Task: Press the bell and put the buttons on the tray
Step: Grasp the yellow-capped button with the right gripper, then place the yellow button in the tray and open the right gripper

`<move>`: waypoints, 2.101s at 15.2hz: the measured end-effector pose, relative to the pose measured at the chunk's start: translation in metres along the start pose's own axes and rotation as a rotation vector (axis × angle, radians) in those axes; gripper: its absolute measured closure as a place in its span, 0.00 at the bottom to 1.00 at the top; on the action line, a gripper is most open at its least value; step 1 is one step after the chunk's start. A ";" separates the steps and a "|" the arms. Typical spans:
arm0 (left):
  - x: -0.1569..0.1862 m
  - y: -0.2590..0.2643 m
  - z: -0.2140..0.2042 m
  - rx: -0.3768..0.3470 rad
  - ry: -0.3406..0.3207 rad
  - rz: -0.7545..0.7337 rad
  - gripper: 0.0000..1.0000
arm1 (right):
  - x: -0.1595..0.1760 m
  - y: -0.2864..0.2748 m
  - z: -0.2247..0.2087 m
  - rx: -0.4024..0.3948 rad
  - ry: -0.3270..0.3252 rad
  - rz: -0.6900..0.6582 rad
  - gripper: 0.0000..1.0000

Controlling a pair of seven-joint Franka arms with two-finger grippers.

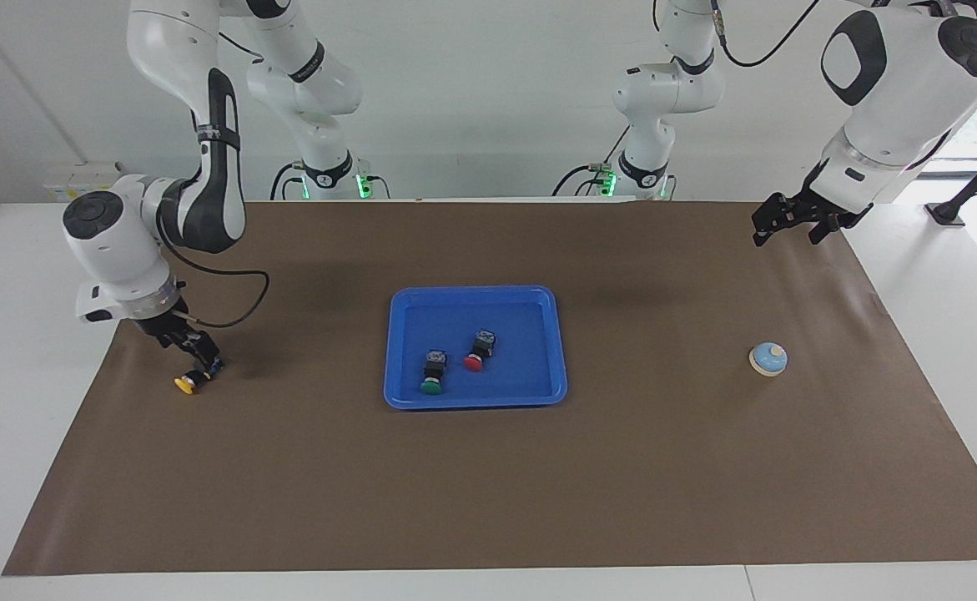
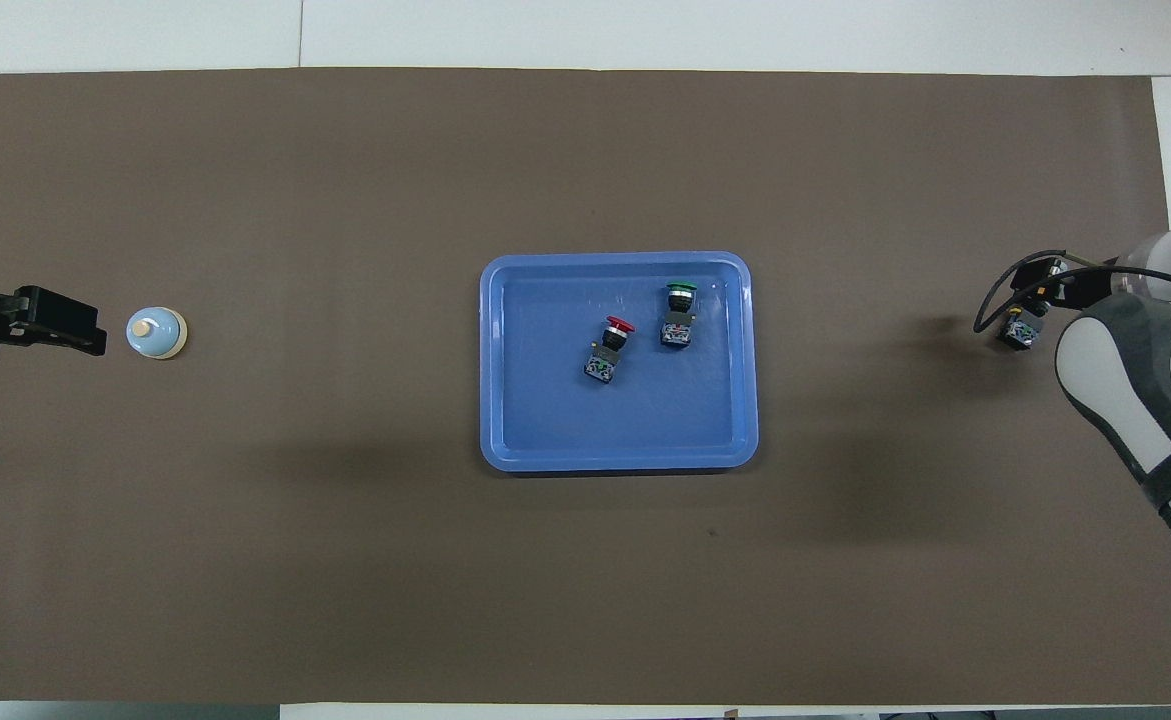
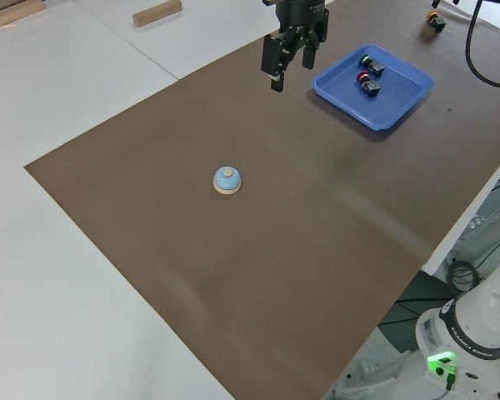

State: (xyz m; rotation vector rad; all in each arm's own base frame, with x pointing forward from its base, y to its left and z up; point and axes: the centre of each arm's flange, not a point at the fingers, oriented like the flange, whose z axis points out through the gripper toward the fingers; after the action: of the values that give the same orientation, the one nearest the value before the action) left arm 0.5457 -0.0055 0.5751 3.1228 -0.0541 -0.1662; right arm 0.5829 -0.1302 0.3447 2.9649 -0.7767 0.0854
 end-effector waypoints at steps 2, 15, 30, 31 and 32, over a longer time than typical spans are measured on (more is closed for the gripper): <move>0.000 0.000 0.000 0.000 0.000 0.000 0.00 | -0.003 -0.003 0.012 0.001 -0.004 0.025 0.00; 0.000 0.000 0.000 0.000 0.000 0.000 0.00 | 0.000 -0.002 0.058 0.017 -0.021 0.045 0.48; 0.000 0.000 0.000 0.000 0.000 0.000 0.00 | -0.072 -0.242 -0.146 -0.008 -0.087 -0.187 0.59; 0.000 0.000 0.000 0.000 0.000 0.000 0.00 | -0.095 -0.270 -0.163 0.014 -0.089 -0.194 0.59; 0.000 0.000 0.000 0.000 0.000 0.000 0.00 | -0.120 -0.299 -0.176 0.038 -0.090 -0.197 0.59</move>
State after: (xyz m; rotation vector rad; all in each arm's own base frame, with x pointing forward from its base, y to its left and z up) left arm 0.5457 -0.0055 0.5751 3.1228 -0.0541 -0.1662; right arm 0.6194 0.2028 0.4931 3.0809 -0.4929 -0.0460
